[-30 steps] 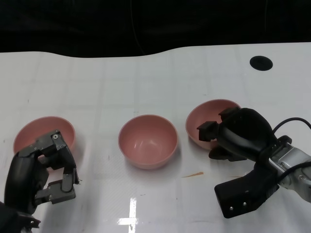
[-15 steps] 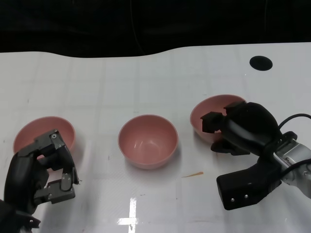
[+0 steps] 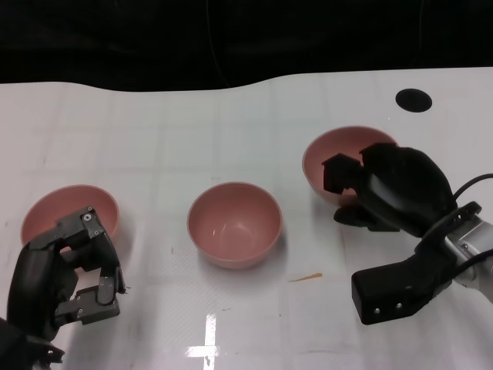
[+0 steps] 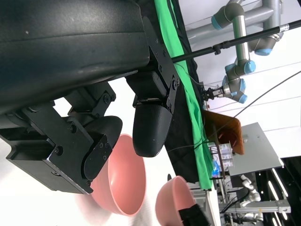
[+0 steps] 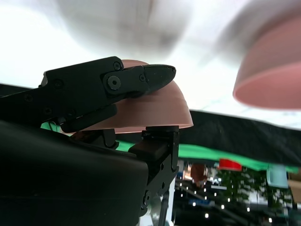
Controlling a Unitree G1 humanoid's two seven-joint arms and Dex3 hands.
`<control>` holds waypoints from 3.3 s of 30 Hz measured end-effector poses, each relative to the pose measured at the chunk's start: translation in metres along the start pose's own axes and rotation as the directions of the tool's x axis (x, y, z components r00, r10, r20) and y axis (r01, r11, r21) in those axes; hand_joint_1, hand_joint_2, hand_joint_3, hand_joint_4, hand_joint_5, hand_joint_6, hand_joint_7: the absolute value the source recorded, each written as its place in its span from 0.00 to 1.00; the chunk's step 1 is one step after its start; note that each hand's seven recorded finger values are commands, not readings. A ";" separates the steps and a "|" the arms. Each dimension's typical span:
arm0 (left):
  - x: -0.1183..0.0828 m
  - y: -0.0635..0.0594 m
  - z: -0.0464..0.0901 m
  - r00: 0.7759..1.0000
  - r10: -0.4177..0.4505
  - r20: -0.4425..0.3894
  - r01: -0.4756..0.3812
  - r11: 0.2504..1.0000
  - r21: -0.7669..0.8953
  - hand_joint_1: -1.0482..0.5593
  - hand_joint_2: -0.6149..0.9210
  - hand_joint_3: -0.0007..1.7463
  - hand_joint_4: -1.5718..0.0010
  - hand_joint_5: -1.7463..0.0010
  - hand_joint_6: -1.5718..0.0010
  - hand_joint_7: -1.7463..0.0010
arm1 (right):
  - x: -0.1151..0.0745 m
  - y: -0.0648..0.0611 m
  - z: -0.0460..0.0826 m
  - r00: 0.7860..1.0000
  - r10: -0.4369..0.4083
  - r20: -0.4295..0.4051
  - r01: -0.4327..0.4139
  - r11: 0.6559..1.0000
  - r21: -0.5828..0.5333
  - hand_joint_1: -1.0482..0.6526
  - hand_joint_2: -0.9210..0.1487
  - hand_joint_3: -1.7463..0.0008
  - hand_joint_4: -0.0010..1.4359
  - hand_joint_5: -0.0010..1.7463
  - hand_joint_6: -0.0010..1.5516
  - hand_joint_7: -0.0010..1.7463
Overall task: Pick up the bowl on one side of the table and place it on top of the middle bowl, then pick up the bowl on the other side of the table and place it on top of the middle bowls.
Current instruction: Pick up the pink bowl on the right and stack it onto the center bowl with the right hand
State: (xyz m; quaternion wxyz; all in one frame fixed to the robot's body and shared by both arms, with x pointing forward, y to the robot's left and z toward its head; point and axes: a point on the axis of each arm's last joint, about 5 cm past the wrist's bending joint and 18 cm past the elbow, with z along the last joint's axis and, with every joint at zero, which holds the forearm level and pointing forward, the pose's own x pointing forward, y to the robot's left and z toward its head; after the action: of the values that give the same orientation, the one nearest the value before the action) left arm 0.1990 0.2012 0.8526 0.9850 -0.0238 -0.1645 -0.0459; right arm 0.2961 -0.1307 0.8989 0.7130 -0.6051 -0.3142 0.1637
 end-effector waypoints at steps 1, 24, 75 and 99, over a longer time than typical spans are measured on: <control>0.000 0.000 0.000 1.000 -0.003 0.000 0.003 1.000 -0.001 0.71 0.71 0.86 0.38 0.00 0.48 0.00 | 0.001 -0.002 0.000 1.000 -0.011 0.005 0.011 1.000 0.000 0.49 0.00 0.89 0.54 1.00 0.32 1.00; 0.000 0.000 -0.002 1.000 -0.003 0.022 0.003 1.000 -0.014 0.72 0.71 0.91 0.34 0.00 0.46 0.00 | 0.017 -0.032 0.042 0.923 -0.275 0.268 0.267 0.961 0.067 0.49 0.19 0.58 0.60 1.00 0.33 1.00; 0.000 -0.002 0.001 1.000 0.000 0.002 0.000 0.998 -0.055 0.66 0.71 0.85 0.38 0.00 0.47 0.02 | 0.026 -0.013 0.068 0.919 -0.195 0.343 0.101 0.957 0.272 0.47 0.26 0.49 0.60 1.00 0.37 1.00; -0.001 -0.002 0.001 1.000 -0.007 0.012 0.008 0.999 -0.037 0.69 0.73 0.85 0.38 0.00 0.47 0.01 | 0.033 0.005 0.072 0.925 -0.117 0.361 0.030 0.971 0.238 0.49 0.24 0.57 0.60 1.00 0.37 1.00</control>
State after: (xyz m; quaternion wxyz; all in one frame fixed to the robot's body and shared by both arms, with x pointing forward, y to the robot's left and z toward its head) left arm 0.1976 0.1990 0.8532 0.9832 -0.0416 -0.1696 -0.0524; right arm 0.2753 -0.0550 0.9078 0.7107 -0.4647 -0.4455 0.2838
